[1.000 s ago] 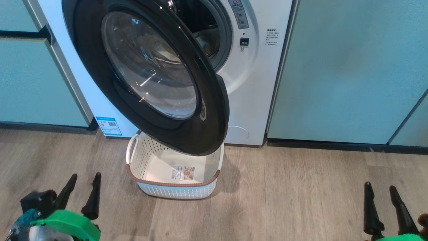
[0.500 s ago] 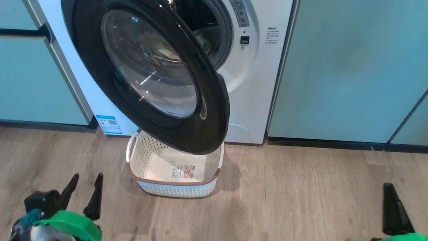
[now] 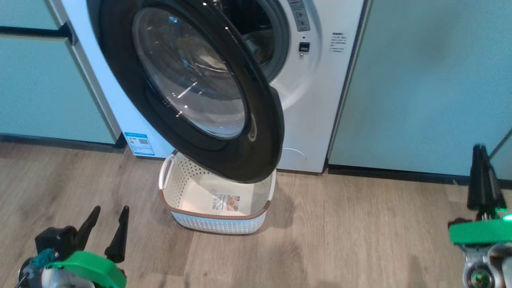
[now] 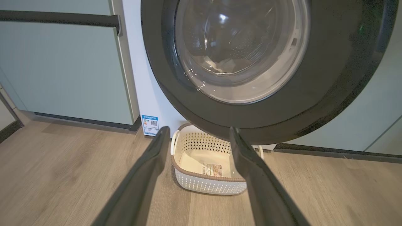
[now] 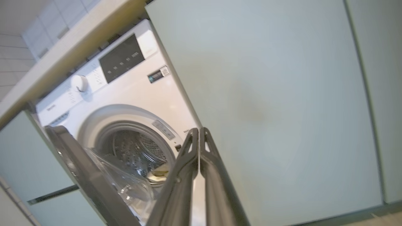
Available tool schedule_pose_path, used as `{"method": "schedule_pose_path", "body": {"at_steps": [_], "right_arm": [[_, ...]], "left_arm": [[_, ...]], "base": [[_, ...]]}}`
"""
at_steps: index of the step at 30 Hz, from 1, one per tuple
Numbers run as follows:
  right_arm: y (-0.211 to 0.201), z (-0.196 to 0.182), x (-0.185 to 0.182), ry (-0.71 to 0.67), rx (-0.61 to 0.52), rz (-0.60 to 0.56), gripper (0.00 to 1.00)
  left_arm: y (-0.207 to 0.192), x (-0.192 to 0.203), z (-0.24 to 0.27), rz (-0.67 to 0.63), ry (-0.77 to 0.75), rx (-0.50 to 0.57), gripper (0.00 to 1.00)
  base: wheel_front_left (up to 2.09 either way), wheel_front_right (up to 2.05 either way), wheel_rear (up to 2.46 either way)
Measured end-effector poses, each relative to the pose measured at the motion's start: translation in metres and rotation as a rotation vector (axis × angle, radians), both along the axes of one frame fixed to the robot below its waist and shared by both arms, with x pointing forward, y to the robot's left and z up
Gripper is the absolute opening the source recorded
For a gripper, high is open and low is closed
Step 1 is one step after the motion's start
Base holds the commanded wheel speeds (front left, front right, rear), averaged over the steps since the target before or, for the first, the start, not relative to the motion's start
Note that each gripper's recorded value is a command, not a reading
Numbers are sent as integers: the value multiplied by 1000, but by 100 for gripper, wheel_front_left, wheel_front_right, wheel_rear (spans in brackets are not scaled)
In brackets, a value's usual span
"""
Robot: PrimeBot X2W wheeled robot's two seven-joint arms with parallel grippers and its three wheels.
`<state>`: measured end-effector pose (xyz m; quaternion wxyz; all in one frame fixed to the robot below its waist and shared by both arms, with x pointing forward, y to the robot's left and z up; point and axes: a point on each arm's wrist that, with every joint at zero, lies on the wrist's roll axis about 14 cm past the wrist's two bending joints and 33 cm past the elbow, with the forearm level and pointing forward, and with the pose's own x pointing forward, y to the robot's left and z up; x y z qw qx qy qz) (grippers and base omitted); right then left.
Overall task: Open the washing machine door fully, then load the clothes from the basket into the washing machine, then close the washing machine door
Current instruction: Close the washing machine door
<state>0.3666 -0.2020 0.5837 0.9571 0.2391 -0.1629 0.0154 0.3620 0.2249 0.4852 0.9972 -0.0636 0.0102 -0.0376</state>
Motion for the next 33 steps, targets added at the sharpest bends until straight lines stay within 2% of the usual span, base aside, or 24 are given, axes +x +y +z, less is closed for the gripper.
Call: {"method": "schedule_pose_path", "body": {"at_steps": [4,7,14,17,21,25,26,33], "right_arm": [[22,37,6,-111,26,81,0],[41,61,8,-180,96,158,0],[113,120,-6,-354,58,406,0],[149,133,-19,-403,2,525,0],[196,135,-38,-443,-102,669,0],[234,125,-53,-435,-150,791,0],[234,125,-53,-435,-150,791,0],[286,85,-76,-359,-233,975,0]], "left_arm": [[6,-7,1,18,-4,8,100],[10,-12,1,29,-5,8,100],[18,-23,0,58,-2,12,100],[22,-26,0,70,-4,12,100],[27,-31,0,87,-6,11,100],[31,-35,1,102,-9,9,100],[31,-35,1,102,-9,9,100],[33,-36,5,115,-21,17,100]], "base": [[0,0,0],[0,0,0],[0,0,0],[0,0,0],[0,0,0],[0,0,0],[0,0,0],[0,0,0]]}}
